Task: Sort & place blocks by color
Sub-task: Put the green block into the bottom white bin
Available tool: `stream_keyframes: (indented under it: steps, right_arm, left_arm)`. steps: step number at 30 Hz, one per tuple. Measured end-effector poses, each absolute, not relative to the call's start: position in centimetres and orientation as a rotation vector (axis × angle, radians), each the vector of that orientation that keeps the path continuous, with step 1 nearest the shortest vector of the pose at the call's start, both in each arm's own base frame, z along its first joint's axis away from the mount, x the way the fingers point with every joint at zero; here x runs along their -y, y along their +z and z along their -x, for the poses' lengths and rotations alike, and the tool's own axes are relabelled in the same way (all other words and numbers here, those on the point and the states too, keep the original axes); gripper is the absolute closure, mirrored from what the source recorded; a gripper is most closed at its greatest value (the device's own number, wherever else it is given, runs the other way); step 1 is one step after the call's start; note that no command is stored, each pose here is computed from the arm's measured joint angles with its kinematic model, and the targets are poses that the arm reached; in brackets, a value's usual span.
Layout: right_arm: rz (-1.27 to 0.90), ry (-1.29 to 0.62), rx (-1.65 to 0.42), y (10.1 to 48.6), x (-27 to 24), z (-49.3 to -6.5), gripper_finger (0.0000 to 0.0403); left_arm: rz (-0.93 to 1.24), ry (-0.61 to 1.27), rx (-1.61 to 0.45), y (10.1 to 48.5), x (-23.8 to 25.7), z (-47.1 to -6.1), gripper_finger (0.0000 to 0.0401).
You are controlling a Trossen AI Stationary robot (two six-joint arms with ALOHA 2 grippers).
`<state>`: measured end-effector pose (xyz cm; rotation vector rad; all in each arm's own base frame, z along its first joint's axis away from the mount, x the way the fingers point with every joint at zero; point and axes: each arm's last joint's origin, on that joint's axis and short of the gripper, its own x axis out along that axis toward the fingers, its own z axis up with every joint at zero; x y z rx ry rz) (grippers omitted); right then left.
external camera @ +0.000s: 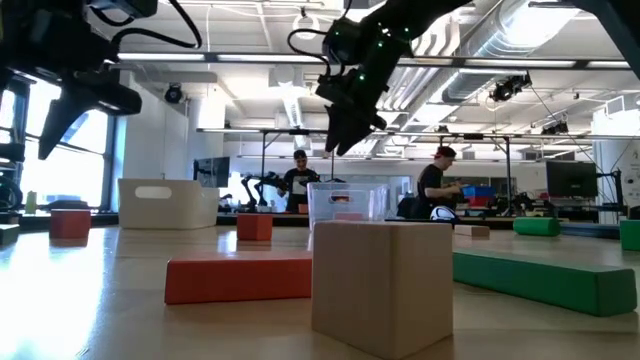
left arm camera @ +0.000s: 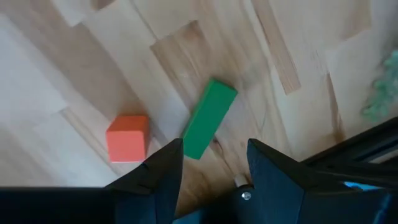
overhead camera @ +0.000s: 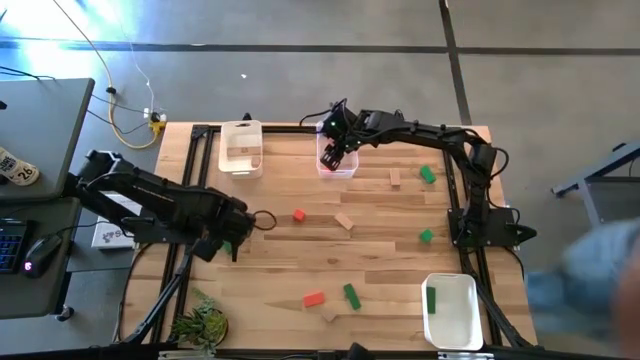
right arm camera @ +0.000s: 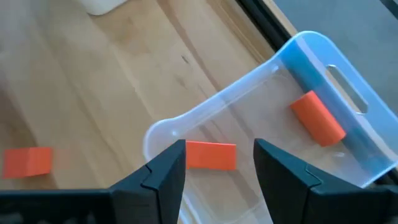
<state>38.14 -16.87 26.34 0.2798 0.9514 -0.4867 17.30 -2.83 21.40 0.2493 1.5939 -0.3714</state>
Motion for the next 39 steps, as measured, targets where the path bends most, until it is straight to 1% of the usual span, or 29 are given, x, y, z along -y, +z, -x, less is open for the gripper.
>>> stream_keyframes:
  steps: [7, 13, 27, 39]
  right_arm:
    - [-0.268, -0.466, -0.953, 26.3, 15.9, -38.5, 0.0229]
    - [-0.283, -0.471, -0.949, 26.4, 15.8, -38.6, 0.0229]
    - [-0.306, -0.478, -0.941, 26.4, 15.8, -38.6, 0.0229]
    - [-0.310, -0.478, -0.941, 26.3, 15.8, -38.6, 0.0229]
  left_arm:
    - [-0.315, -0.420, -1.583, 19.8, 4.0, -17.0, 0.0233]
    - [-0.352, -0.373, -1.559, 19.2, 4.8, -17.9, 0.0233]
    - [-0.371, -0.377, -1.791, 15.1, 5.4, -19.3, 0.0233]
    - [-0.432, -0.340, -1.921, 12.5, 5.4, -19.9, 0.0233]
